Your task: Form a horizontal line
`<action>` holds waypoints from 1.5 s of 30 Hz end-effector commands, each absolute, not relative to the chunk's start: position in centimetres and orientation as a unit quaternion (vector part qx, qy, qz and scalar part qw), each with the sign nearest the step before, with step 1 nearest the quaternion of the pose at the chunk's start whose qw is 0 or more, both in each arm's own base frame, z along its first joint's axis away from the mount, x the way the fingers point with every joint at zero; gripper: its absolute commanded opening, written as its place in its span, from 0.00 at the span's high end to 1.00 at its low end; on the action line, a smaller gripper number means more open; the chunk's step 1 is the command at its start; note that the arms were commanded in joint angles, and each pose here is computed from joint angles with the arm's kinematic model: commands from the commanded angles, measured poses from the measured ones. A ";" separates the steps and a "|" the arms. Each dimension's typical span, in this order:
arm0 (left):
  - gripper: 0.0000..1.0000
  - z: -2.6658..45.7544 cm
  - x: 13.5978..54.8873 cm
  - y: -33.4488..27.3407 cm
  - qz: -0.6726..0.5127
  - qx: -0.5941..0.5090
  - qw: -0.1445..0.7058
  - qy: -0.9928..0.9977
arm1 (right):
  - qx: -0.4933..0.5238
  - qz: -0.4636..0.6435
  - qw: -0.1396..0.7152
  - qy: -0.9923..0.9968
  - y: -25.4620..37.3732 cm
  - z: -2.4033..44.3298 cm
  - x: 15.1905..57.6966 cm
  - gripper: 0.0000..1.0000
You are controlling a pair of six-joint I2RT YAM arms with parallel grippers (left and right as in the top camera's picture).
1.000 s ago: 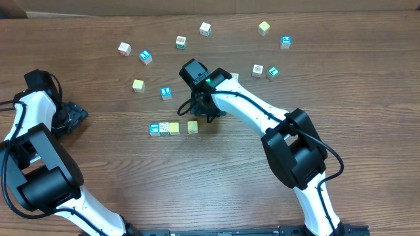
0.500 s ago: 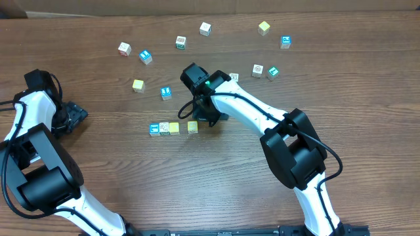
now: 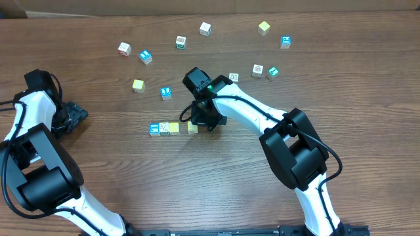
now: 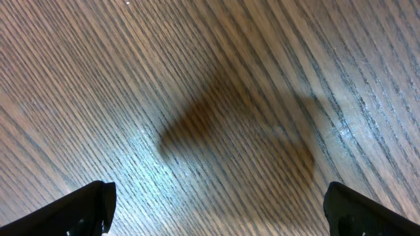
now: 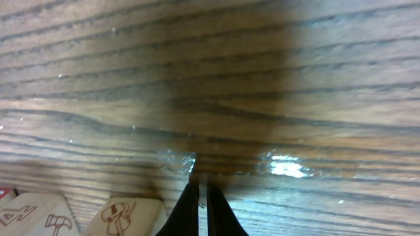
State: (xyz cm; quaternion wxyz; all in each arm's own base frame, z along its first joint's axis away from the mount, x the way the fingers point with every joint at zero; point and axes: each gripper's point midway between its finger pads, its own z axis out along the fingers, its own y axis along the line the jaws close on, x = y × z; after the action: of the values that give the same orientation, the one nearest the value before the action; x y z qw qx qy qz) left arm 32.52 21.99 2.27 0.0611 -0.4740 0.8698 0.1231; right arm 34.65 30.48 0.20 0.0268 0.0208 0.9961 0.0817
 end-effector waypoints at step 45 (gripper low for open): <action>0.00 2.1 32.2 22.2 0.128 -0.475 0.057 0.869 | 0.087 0.072 0.021 0.993 31.2 -0.3 33.1 0.96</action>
State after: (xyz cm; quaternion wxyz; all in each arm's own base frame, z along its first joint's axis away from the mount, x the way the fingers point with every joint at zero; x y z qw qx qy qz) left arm 32.52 21.99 2.27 0.0611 -0.4740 0.8698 0.1231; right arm 33.93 31.72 0.16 0.0313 0.0855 0.9925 0.0812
